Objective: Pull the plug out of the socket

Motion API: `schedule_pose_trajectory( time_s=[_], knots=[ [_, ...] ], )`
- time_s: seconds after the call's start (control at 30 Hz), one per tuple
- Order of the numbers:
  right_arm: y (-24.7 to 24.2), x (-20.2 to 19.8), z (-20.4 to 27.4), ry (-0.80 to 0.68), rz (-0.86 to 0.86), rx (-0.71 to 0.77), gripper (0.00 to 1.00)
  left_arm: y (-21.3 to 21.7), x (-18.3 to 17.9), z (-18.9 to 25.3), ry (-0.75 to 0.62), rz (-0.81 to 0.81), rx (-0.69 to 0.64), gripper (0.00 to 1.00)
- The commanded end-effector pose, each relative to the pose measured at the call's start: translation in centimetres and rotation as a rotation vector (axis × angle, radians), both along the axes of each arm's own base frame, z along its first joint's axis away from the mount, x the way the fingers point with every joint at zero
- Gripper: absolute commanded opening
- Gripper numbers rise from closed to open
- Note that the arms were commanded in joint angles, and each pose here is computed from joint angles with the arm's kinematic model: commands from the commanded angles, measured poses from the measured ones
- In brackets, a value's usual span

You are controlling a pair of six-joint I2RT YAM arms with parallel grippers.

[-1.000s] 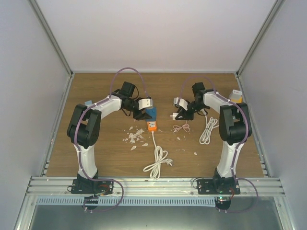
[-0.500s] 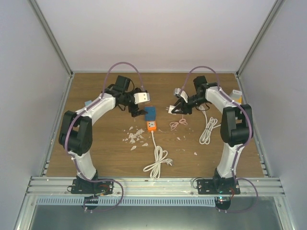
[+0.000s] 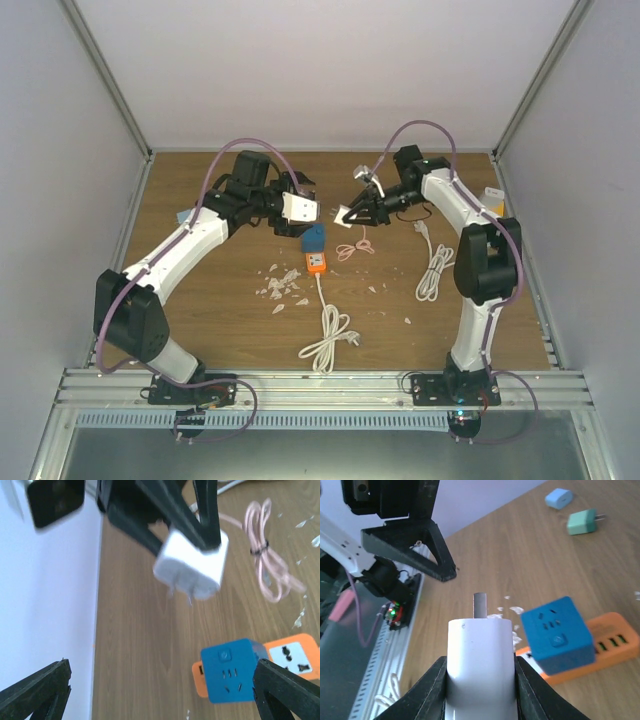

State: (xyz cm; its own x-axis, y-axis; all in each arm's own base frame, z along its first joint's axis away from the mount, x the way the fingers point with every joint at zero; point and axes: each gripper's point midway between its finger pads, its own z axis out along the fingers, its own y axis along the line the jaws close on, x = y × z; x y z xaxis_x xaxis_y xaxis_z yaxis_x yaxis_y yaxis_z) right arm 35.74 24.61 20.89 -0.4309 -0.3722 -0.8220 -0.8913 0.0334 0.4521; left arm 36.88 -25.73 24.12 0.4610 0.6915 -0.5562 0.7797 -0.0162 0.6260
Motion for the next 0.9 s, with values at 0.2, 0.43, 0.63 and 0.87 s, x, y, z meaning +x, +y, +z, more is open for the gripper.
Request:
schedule_pose_trajectory(
  time_s=[0.2, 0.43, 0.63, 0.87],
  knots=[
    [4.9, -3.9, 2.2, 0.168, 0.133, 0.100, 0.01, -4.2, -5.1, 0.1, -0.053, -0.178, 0.112, 0.90],
    [5.9, -5.0, 2.4, 0.186, 0.175, 0.119, 0.01, -4.1, -5.8, -1.1, -0.064, -0.158, 0.150, 0.74],
    [6.0, -5.5, 2.2, 0.216, 0.187, 0.137, 0.01, -3.7, -5.2, -0.8, -0.088, -0.114, 0.155, 0.51],
    [5.8, -5.6, 2.2, 0.219, 0.193, 0.171, 0.22, -2.8, -5.3, -1.6, -0.053, -0.098, 0.157, 0.28]
  ],
)
